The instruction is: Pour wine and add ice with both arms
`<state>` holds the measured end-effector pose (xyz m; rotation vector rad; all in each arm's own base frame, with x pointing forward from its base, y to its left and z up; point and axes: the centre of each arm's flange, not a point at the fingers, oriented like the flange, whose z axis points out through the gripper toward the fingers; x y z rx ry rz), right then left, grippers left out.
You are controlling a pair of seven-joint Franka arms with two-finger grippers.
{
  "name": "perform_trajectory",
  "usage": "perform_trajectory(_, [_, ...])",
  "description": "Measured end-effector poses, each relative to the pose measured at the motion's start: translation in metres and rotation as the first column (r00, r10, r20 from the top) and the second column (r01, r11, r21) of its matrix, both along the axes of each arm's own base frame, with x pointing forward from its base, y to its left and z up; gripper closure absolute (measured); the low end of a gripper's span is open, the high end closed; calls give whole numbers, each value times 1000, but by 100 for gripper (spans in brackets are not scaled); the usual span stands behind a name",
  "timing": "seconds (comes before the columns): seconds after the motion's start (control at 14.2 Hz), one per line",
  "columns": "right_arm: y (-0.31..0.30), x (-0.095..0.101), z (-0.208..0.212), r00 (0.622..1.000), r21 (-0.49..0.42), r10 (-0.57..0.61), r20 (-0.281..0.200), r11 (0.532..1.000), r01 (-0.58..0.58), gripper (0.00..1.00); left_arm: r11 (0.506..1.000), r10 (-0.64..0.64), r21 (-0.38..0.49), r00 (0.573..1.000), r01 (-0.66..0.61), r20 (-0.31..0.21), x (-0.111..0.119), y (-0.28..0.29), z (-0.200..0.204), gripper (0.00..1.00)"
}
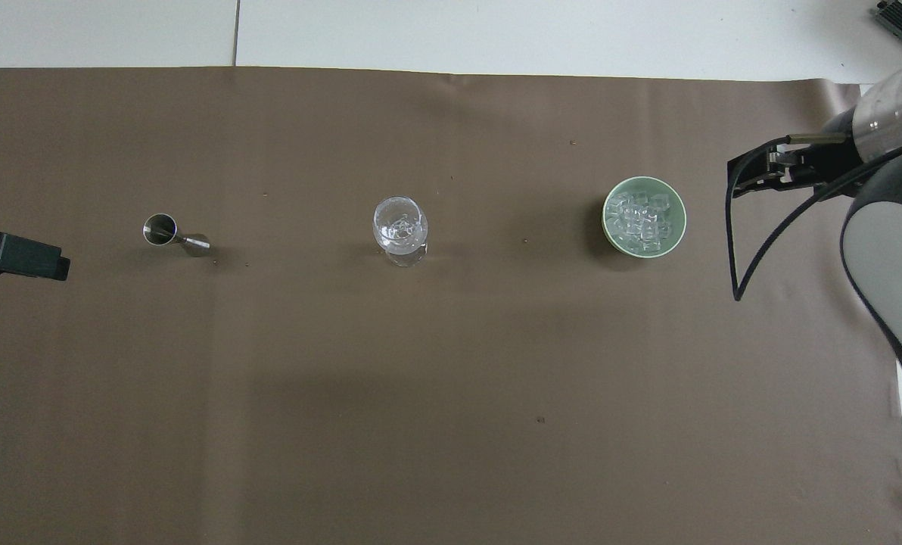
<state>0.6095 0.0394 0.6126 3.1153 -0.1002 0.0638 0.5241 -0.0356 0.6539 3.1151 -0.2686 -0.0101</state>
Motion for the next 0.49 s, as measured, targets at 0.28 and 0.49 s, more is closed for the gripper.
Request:
perform_trajectory(0.28, [-24, -1, 1, 999, -6, 39, -12, 999, -39, 0, 1000, 0, 0, 1000, 0, 5, 0, 0, -5, 0])
perform_trajectory(0.49, [-28, -5, 9, 999, -12, 52, 0, 999, -52, 0, 1000, 1, 0, 1000, -1, 16, 2, 0, -5, 0])
